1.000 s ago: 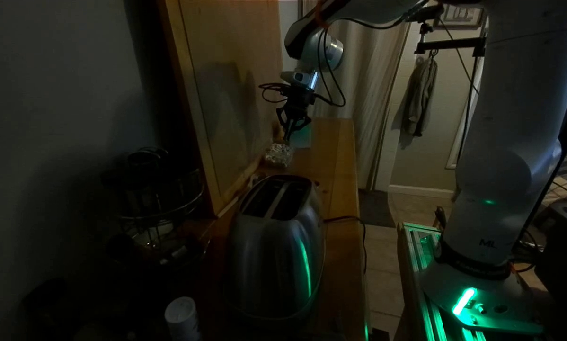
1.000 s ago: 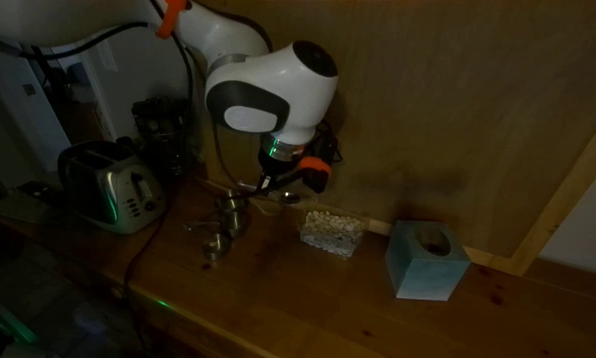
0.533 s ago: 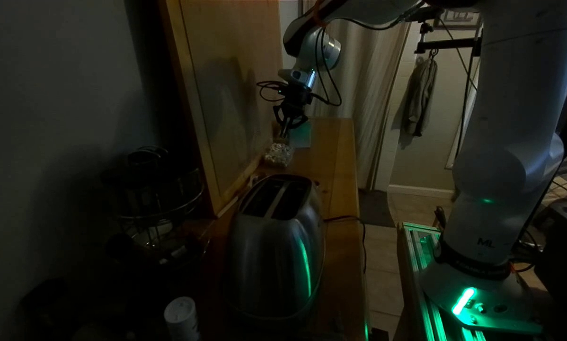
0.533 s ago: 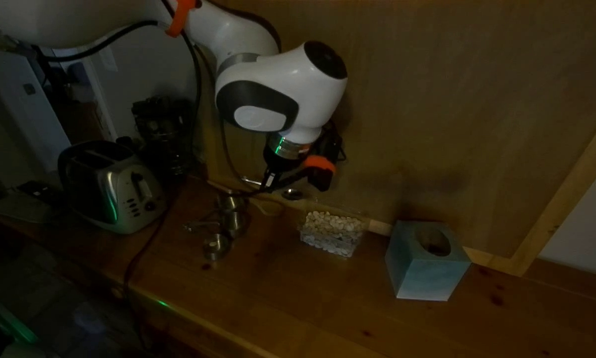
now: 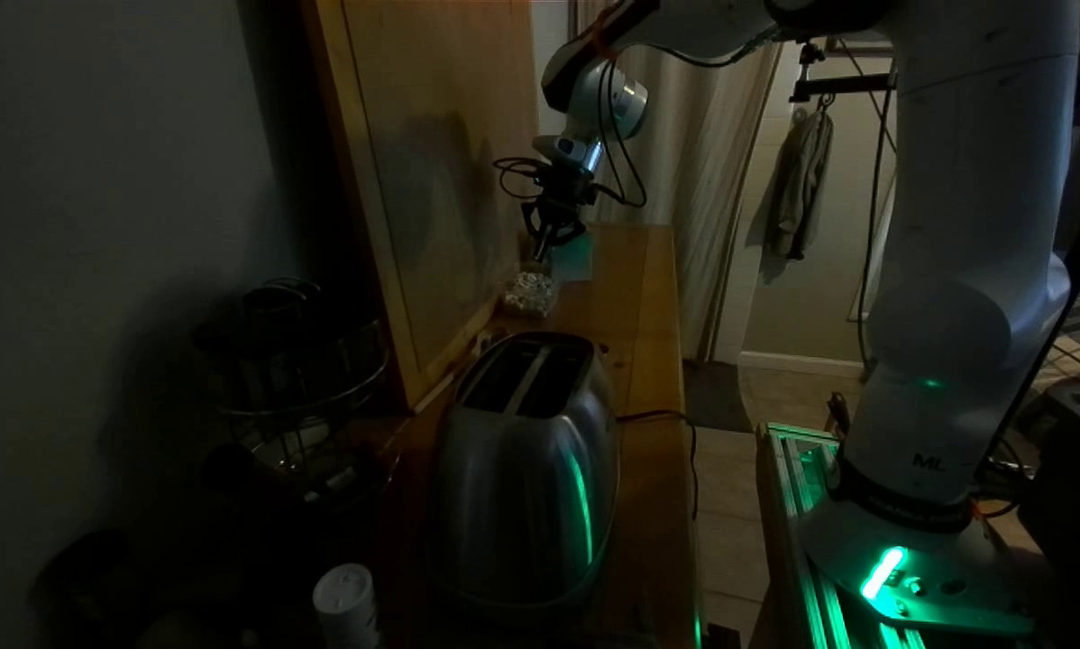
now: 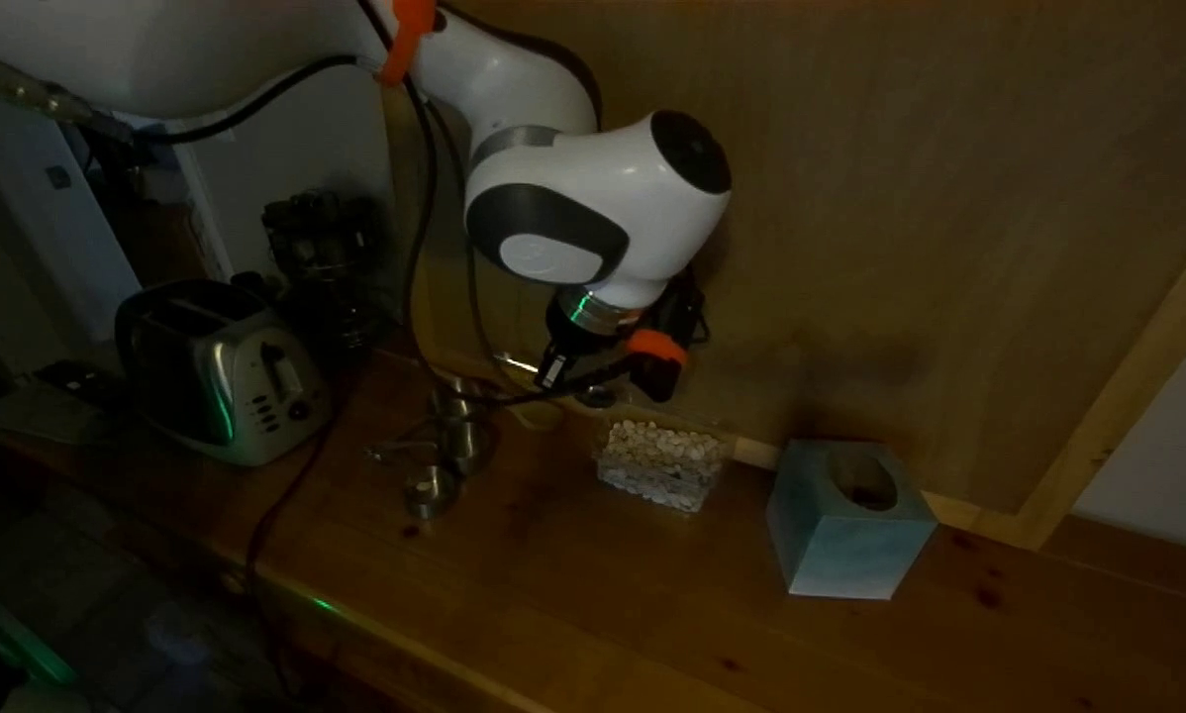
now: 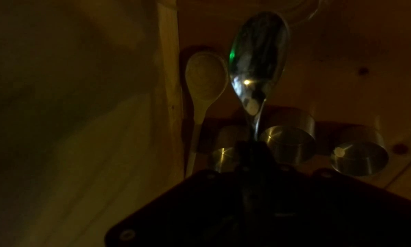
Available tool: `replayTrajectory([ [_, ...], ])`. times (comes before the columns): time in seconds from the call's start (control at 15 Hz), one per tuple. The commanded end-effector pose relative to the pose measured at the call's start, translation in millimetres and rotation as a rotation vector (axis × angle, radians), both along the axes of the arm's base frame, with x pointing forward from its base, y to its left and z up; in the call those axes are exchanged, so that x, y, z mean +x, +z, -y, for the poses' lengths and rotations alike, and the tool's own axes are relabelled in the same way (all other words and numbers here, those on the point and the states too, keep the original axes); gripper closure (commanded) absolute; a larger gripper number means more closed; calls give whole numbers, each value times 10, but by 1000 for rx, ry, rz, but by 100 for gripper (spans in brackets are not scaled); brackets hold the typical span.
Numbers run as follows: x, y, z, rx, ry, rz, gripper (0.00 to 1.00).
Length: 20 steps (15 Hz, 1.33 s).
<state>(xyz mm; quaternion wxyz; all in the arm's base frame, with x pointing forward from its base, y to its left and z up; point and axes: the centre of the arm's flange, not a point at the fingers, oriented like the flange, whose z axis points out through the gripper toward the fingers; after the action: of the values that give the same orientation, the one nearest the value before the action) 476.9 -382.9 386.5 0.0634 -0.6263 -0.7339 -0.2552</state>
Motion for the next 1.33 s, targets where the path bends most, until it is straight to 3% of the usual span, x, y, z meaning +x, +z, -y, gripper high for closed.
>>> replayTrajectory([
  [0.0, 160, -92, 187, 53, 21, 15, 98],
  [1.27, 227, -673, 741, 198, -110, 94, 98],
])
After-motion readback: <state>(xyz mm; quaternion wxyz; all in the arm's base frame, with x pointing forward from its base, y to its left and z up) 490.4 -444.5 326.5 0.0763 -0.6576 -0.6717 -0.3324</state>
